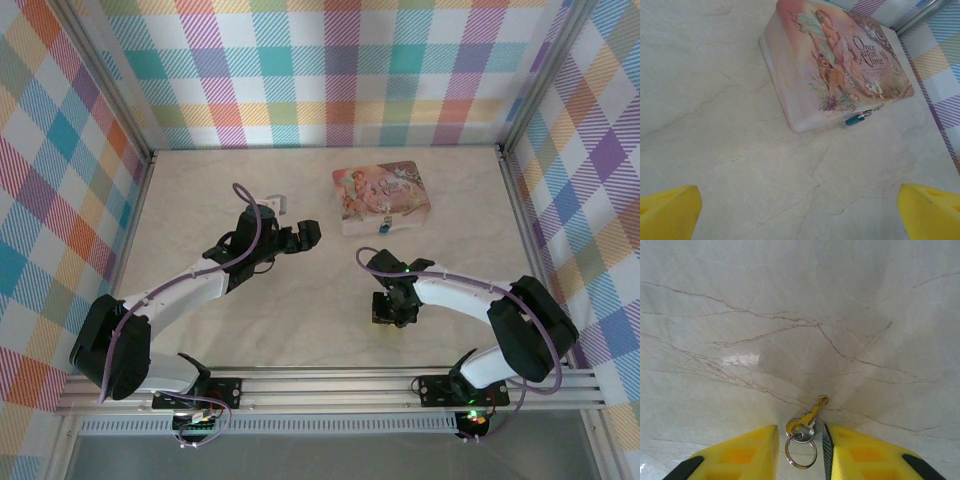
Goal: Unlock the padlock with the key
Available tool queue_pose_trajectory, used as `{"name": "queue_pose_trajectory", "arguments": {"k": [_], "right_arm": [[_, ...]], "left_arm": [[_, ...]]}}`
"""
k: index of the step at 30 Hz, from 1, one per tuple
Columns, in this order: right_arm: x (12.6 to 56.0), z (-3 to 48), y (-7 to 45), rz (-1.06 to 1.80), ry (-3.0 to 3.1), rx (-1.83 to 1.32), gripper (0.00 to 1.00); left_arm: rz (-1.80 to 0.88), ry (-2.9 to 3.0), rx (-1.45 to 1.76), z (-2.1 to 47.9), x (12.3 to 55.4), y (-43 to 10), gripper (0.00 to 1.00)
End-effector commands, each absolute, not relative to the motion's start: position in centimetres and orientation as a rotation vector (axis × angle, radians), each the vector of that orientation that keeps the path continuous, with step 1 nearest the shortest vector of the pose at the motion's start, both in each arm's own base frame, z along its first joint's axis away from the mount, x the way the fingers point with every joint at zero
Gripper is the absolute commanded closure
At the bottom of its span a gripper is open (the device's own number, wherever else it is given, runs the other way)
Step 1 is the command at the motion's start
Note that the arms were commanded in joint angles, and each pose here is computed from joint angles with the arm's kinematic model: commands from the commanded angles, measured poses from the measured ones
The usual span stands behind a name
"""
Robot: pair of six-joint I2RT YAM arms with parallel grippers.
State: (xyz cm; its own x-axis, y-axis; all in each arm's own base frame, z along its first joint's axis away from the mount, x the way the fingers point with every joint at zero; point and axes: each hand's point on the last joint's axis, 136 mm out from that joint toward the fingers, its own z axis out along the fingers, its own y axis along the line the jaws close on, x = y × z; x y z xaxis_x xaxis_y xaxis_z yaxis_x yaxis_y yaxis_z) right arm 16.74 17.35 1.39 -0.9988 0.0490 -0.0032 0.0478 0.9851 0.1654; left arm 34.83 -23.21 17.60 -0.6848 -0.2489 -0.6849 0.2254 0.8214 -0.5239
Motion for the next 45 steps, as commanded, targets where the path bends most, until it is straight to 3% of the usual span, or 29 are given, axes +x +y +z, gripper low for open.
{"name": "queue_pose_trajectory", "arguments": {"k": [1,16,25,33,40,45], "right_arm": [[16.1,1.2,17.8,0.261,3.161,0.066,0.73],[16.4,2.8,16.8,0.206,3.097,-0.056,0.99],[19.1,5.6,18.2,0.294,2.914,-0.217,1.00],[22.5,11.3,21.1,0.478,2.674,-0.236,1.00],[26.6,18.7,24.1,0.617,2.374,-0.260,1.00],[29.1,23.2,26.3,0.701,2.188,-0.264,1.00]], "left_arm": [[-0.767,2.155,-0.033,19.6,35.2,-22.9,0.00],[-0.749,2.163,-0.038,19.6,35.1,-22.6,0.00],[-0.809,2.162,-0.092,20.6,35.0,-22.3,0.00],[-1.192,2.216,-0.415,21.2,35.5,-23.4,0.00],[-1.607,2.165,-0.693,22.0,36.0,-26.2,0.08],[-1.748,2.087,-0.849,22.9,36.2,-26.6,0.12]]}}
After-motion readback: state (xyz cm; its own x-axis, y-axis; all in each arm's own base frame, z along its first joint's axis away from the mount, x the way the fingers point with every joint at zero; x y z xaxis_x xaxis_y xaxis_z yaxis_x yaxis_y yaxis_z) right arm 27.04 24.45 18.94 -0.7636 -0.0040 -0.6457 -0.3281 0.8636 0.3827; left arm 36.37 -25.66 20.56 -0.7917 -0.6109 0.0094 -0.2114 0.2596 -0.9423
